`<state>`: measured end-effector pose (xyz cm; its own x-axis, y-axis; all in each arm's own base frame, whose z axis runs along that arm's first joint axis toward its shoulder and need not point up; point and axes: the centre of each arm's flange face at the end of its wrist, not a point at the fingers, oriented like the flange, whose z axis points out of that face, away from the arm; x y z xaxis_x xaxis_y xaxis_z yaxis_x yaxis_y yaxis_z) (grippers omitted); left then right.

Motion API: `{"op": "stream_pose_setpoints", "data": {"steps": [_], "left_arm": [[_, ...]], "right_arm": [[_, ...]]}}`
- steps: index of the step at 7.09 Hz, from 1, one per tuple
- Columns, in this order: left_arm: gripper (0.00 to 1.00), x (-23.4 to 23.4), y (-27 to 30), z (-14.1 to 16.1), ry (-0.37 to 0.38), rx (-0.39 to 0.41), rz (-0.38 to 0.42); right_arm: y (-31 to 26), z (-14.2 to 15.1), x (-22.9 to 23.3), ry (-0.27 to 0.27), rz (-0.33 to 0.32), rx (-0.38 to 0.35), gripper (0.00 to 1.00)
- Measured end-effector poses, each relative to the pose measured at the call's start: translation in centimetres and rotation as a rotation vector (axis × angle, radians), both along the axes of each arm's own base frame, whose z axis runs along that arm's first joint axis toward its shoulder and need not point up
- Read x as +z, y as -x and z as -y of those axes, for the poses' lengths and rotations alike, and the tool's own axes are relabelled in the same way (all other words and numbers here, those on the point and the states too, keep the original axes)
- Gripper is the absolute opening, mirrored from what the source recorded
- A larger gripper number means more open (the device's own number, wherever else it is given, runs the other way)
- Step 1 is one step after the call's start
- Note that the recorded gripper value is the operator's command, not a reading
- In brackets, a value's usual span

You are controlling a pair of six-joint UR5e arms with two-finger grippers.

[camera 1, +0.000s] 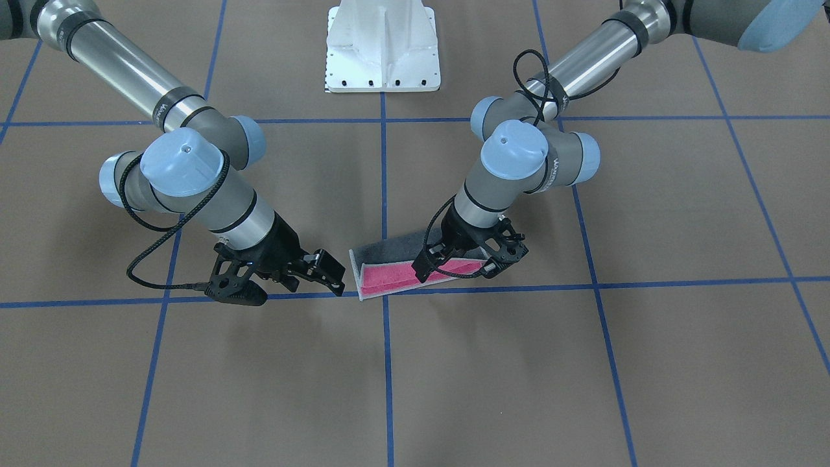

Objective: Fold towel twice with both arms
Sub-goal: 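Move the left gripper away while the right gripper reaches to the towel's end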

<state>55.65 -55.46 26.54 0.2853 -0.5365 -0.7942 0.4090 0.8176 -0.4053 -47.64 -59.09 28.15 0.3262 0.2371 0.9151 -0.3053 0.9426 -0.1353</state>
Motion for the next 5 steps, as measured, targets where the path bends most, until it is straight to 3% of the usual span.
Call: {"op": "stream_pose_setpoints", "data": {"steps": [5], "left_arm": [[1.00, -3.0, -2.7, 2.3, -0.005, -0.027, -0.030]], "right_arm": [[-1.6, 0.9, 0.5, -0.002, 0.001, -0.013, 0.99]]}}
